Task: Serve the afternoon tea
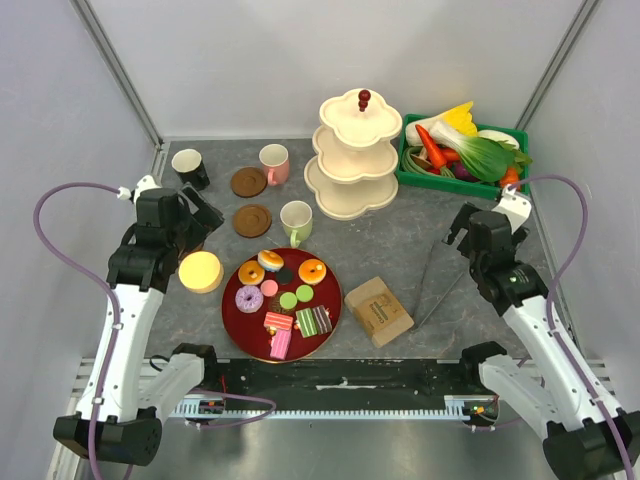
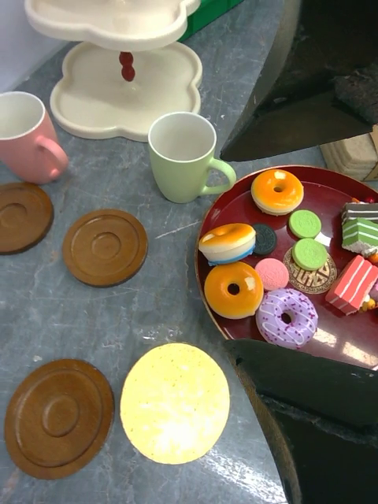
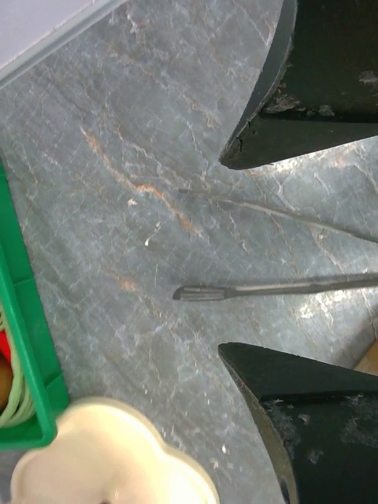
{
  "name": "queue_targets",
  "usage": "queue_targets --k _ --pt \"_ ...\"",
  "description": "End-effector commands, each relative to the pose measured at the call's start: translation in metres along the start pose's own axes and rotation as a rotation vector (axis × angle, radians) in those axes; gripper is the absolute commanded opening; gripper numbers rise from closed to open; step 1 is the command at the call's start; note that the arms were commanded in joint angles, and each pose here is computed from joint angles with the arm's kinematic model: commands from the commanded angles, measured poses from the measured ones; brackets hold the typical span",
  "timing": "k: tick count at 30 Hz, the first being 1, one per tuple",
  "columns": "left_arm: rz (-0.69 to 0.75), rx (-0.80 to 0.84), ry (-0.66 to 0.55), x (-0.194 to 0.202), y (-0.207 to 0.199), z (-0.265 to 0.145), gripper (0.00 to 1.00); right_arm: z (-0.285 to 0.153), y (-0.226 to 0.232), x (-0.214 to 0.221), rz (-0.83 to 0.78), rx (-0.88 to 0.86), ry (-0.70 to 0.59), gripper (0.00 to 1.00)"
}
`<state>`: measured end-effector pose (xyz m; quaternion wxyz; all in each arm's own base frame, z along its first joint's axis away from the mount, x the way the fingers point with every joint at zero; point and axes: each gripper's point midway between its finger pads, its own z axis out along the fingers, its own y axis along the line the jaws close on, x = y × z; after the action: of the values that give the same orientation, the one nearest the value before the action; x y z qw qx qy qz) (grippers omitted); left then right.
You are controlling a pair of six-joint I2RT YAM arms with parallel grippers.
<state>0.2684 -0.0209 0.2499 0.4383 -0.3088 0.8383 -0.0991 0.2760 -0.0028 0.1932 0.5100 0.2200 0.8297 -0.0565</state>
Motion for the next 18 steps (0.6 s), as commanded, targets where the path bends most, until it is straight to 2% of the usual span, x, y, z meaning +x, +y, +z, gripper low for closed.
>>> queue_targets --k 1,6,11,18 --pt "0.044 0.045 -0.069 -0.016 -0.007 -0.003 1.0 -0.012 0.012 -0.007 0.087 -0.094 -0.03 0.98" --pt "0.062 0.06 -0.032 -0.009 -0.01 0.002 0.99 -0.016 0.017 0.004 0.155 -0.139 0.0 0.98" --pt "0.084 0.043 -0.041 -0.009 -0.005 0.0 0.99 -0.019 0.02 0.016 0.143 -0.149 0.069 0.98" --pt "0.125 0.08 0.018 0.015 0.004 -0.007 0.99 -0.029 0.002 0.043 0.111 -0.057 0.219 0.98"
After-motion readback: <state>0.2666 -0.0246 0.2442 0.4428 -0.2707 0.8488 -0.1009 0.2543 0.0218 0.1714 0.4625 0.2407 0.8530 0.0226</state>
